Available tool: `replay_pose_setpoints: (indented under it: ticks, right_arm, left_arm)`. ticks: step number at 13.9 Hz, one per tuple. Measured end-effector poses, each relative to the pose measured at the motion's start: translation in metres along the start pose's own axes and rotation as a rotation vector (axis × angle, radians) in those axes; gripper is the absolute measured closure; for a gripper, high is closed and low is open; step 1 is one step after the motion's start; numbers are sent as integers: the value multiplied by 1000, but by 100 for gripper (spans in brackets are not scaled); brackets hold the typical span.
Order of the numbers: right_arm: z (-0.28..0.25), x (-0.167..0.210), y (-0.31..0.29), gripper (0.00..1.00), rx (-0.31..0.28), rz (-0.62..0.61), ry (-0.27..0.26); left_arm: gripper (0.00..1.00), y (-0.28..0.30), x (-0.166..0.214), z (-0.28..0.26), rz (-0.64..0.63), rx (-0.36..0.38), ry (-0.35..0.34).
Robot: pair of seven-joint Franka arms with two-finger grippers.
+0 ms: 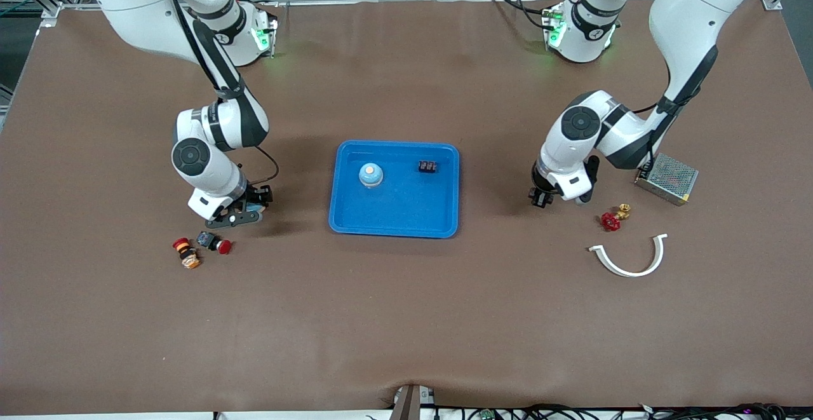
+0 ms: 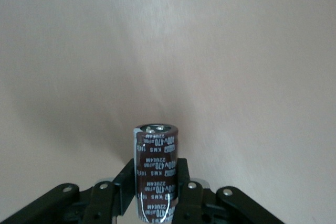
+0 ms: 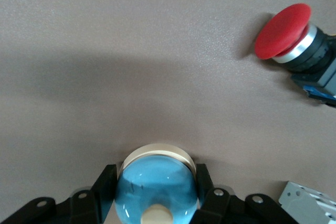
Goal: Place electrolytic capacitor and blue bell in tray
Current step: 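Carry the capacitor into the tray while the right gripper lowers the bell beside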
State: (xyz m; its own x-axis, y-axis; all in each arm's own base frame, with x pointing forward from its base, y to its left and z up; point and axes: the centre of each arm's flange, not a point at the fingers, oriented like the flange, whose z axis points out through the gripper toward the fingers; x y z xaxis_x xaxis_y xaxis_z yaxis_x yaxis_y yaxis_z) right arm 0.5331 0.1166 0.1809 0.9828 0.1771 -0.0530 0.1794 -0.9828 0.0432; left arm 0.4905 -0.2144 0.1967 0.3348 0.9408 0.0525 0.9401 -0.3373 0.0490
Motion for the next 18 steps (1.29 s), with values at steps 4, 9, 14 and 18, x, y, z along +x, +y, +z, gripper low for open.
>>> replay_pose_setpoints:
  ticks: [4,9,14,18]
  right_arm:
    - [-13,1,-8,34,8,-6,-59]
    - [-94,26,-58,34,69,93,-124]
    - [-136,32,-166,34,65,247,-62]
    - [-121,42,-219,34,56,301,-49]
  left_arm:
    - [66,19,-41,-35,-79,19,-59]
    - [66,33,-107,-71,-182,-28,-94]
    - [66,40,-158,-85,-215,-21,-108]
    - [66,53,-188,-73,-244,36,-113]
